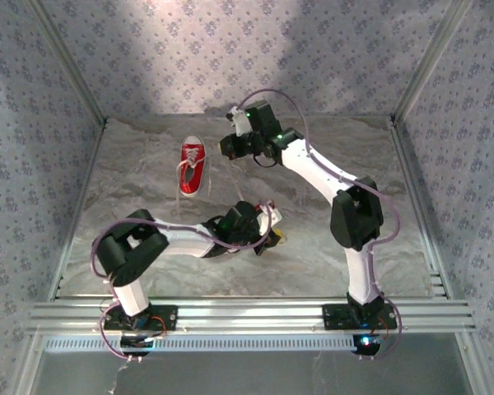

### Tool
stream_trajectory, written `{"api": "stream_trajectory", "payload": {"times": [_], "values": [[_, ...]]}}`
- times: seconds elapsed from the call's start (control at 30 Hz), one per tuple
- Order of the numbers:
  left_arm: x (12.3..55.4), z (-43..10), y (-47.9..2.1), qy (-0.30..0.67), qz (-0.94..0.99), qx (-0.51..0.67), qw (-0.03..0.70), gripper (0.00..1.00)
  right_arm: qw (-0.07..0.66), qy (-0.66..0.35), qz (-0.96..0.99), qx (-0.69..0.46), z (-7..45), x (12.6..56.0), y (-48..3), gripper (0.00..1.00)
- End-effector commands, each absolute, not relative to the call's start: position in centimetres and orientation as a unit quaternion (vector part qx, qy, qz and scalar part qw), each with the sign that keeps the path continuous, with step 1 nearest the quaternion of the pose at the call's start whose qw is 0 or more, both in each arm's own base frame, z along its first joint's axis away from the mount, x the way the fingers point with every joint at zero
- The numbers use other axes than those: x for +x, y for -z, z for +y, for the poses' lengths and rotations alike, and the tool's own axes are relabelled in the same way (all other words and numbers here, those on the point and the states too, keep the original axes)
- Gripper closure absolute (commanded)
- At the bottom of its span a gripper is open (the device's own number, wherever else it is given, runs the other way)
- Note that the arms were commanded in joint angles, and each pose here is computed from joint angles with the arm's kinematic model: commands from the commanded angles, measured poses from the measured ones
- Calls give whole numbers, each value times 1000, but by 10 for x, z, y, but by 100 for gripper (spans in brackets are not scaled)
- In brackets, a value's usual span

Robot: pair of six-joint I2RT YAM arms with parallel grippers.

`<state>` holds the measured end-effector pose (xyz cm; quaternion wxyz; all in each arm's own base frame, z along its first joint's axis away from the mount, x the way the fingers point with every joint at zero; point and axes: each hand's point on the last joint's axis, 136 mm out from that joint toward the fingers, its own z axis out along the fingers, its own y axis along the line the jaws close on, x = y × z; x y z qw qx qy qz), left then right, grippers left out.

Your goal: Tie the shoes

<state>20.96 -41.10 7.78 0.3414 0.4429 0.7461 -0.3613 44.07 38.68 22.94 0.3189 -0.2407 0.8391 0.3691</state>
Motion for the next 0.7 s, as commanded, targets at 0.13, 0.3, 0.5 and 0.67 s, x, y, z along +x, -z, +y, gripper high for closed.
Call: {"api": "stream_trajectory", "payload": {"times": [0.13,0.3,0.5,0.67], "values": [[198,-452,-75,395,725,453,337,100,273,-403,836,-251,416,442,-219,100],[201,-461,-71,399,726,450,333,100,260,-404,835,-268,431,436,-213,100],[210,-456,-77,382,736,435,350,100,252,-397,836,-282,437,431,-208,100],[214,-445,-100,371,739,423,371,61,279,-383,836,-276,427,435,-233,56]]}}
